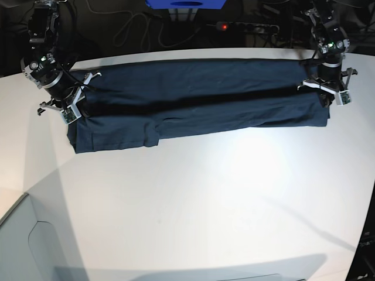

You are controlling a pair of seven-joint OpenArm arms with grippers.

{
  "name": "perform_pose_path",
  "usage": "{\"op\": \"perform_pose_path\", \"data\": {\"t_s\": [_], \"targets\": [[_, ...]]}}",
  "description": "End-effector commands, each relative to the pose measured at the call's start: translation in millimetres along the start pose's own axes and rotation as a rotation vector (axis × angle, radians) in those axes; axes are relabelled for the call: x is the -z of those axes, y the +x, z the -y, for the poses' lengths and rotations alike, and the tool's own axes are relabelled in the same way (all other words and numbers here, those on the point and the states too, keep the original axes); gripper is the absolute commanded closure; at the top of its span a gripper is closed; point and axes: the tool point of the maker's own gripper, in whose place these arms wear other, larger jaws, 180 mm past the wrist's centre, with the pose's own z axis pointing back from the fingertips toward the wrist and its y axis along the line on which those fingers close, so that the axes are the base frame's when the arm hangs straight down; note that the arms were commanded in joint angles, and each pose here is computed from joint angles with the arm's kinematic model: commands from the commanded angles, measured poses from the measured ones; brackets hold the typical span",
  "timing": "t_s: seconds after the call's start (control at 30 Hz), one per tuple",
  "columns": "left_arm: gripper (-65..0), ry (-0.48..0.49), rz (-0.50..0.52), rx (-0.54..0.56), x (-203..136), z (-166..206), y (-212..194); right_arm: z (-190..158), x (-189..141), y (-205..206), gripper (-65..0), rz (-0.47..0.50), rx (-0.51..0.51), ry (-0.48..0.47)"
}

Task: Fold the T-shirt properly
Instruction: 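Hold the folded strip with both grippers and adjust its edges, then open the right gripper and regrasp the strip end beside it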

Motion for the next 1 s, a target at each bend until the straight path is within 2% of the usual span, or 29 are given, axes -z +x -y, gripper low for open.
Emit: {"op": "perform_pose_path", "data": {"t_s": [0.0, 0.23, 0.5, 0.63, 0.83, 0.97], "targets": [[0.0, 0.009, 0.026, 0.004, 1, -5, 7, 2, -3, 10, -0.2, 0.038, -0.019, 0.005], [0.0, 0.007, -0.019, -0.014, 7, -4, -10, 1, -3, 9, -0.2, 0.032, -0.018, 0.008], [0.0, -0.004, -0.011, -0.013, 12, -1, -6, -3, -3, -6, -1.0, -0.004, -0.001, 0.021], [0.0, -0.007, 0.001, -0.017, 15, 1, -1, -2, -1, -17, -10.6, -0.028, 0.014, 0.027], [0.0, -0.007, 0.006, -0.019, 16, 2, 1, -12, -7, -16, -29.6, -0.029, -0.058, 0.107], [0.0, -0.007, 0.006, -0.019, 16, 2, 1, 3, -29, -1, -35.2, -0.002, -0.116, 0.048]]}}
